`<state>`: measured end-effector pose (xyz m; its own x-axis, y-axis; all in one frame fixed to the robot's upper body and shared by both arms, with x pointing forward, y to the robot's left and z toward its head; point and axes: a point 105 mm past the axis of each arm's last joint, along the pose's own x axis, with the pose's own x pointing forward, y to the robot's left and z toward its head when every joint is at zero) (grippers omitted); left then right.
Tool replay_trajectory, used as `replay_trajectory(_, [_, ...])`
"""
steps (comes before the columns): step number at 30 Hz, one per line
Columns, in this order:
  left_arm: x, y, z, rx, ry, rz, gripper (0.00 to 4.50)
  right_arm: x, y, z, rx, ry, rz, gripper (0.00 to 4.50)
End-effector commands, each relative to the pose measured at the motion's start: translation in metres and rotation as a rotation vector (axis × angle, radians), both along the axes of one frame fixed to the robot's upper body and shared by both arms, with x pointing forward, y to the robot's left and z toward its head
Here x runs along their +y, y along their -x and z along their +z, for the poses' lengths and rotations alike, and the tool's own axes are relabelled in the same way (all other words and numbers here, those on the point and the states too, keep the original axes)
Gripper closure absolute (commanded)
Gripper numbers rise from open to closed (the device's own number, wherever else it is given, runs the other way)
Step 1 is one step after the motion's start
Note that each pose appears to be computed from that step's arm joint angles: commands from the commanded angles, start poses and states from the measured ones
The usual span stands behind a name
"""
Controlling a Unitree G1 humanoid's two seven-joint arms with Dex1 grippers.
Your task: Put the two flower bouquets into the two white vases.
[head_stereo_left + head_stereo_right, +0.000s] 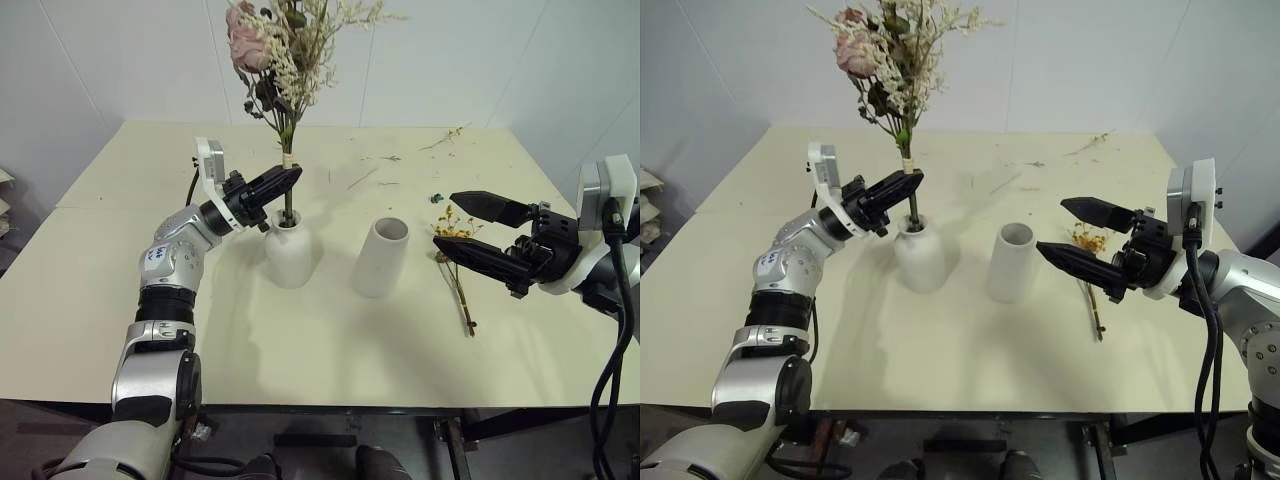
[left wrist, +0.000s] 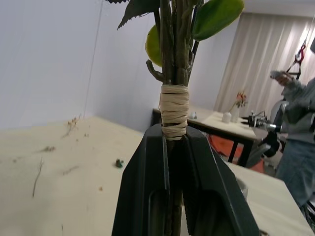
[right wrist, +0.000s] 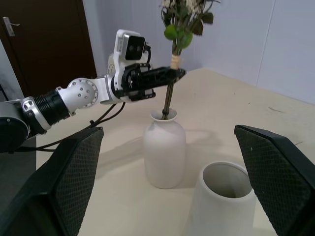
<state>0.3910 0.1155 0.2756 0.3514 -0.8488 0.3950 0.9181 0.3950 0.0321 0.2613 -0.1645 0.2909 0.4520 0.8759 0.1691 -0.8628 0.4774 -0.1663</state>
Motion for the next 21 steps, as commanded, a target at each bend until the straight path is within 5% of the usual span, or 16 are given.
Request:
replay_trajectory(1, [0.005, 0.004, 0.01, -0.066, -0.02, 0.017, 4.42, 0.002, 0.006, 0.009, -0.055, 0.003, 0.006, 0.0])
replay_trajectory(15, [0.008, 0.012, 0.006, -0.086, -0.115, -0.019, 0.02, 0.001, 0.006, 0.01, -0.059, 0.017, 0.001, 0.0])
replay_trajectory(21, [0.021, 0.021, 0.005, -0.098, -0.212, -0.027, 0.02, -0.002, 0.006, 0.008, -0.053, 0.036, -0.009, 0.0])
